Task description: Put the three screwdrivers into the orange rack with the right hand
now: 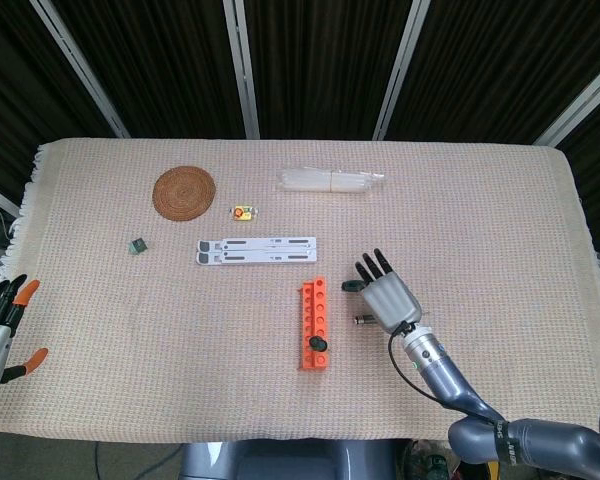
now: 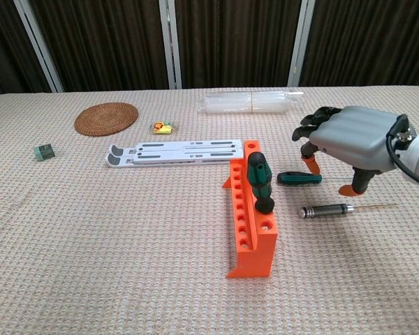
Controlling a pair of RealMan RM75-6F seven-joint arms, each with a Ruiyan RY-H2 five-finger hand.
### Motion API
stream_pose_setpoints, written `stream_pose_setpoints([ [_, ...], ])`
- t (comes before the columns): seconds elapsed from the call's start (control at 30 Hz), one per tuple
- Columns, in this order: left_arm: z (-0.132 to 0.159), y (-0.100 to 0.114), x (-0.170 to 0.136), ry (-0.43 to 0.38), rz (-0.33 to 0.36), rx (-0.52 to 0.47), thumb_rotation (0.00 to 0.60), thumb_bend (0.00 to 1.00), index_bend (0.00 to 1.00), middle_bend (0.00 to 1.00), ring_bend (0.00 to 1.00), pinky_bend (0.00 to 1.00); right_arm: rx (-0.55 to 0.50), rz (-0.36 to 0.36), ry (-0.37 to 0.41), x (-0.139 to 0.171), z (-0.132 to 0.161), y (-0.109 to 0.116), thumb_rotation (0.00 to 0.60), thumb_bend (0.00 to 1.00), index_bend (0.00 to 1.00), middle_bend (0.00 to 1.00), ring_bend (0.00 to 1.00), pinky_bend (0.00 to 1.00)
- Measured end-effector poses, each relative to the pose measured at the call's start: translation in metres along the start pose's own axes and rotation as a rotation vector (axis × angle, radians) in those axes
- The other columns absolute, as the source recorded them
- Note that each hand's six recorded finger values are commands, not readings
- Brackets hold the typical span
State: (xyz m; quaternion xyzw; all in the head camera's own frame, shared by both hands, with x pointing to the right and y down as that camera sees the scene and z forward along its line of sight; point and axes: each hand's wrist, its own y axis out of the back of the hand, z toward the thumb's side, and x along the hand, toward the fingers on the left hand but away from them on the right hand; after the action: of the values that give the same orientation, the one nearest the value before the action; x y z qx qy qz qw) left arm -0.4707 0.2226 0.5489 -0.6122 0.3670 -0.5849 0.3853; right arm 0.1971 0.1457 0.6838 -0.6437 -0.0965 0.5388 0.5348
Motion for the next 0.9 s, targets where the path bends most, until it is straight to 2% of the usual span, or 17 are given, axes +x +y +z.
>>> stream_pose_setpoints([
  [0.37, -0.002, -0.003, 0.001, 0.003, -0.007, -0.005, 0.600, 0.20, 0.02, 0.00, 0.00, 0.00, -0.031, 0.087, 0.024, -0.004, 0.017, -0.012, 0.600, 0.18, 0.49, 0.11, 0.00, 0.00],
  [0.9, -0.003, -0.005, 0.002, 0.004, -0.014, -0.006, 0.600, 0.21, 0.02, 0.00, 0.00, 0.00, -0.055, 0.133, 0.013, -0.011, 0.020, -0.024, 0.600, 0.18, 0.50, 0.11, 0.00, 0.00],
])
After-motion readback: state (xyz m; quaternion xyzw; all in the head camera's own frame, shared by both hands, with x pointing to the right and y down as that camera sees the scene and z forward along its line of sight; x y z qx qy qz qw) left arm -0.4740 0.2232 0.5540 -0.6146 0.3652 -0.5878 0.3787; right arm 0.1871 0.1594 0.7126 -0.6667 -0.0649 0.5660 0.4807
